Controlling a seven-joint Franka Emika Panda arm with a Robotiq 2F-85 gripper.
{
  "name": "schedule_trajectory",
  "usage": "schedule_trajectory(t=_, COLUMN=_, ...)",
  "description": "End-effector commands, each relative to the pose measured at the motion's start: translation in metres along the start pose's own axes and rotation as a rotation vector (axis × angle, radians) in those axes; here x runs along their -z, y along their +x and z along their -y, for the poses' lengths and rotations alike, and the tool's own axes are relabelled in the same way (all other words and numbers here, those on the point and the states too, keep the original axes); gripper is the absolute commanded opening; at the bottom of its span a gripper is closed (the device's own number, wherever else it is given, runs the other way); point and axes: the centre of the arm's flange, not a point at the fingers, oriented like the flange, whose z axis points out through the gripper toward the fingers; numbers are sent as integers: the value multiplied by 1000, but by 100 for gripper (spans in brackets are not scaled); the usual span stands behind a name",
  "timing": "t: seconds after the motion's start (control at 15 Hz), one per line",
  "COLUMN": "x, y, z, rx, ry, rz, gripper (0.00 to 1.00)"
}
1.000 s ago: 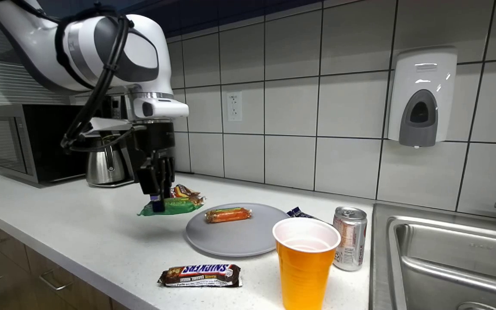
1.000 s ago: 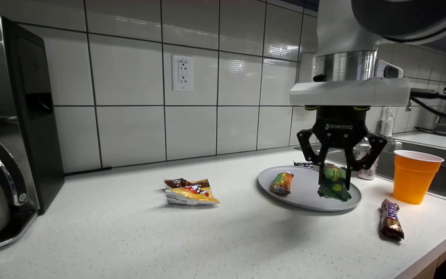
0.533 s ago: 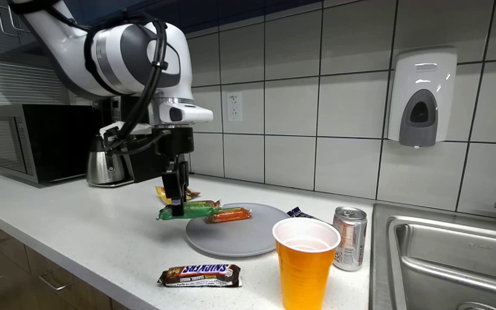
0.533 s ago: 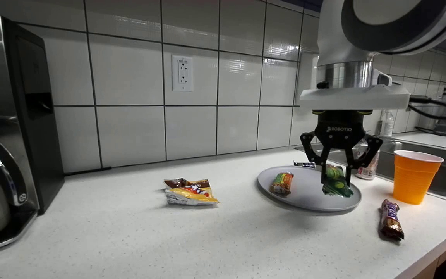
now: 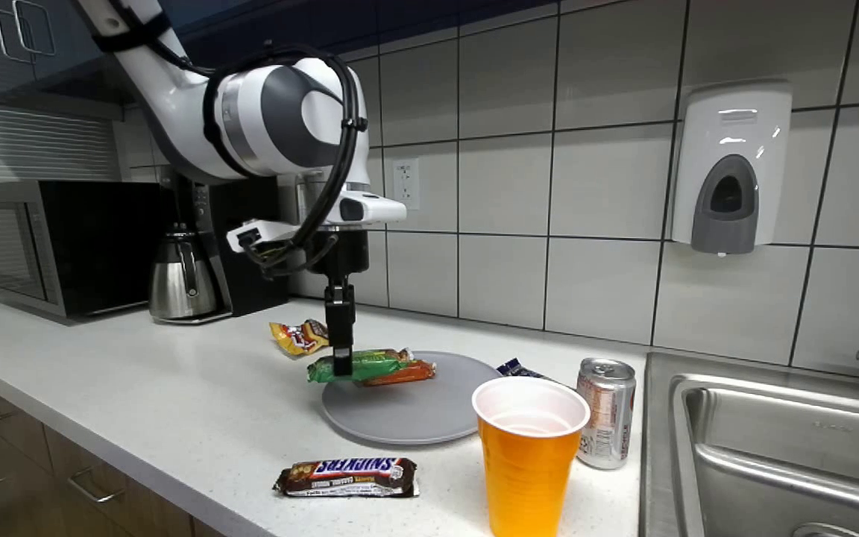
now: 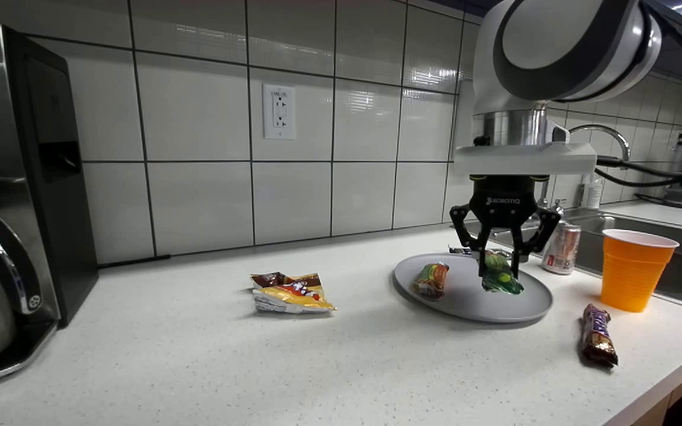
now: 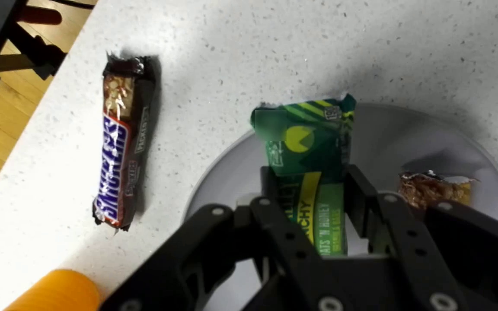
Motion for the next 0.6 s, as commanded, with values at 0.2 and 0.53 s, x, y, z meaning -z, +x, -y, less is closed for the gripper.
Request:
schedule_trajectory(t=0.2, x=-10, y=30, z=20, rx=46, ry=2, rz=7, gripper=16)
schedule_trajectory(t=0.53, x=-19, y=42, z=28, rx=40, ry=-4, rz=15, gripper=16)
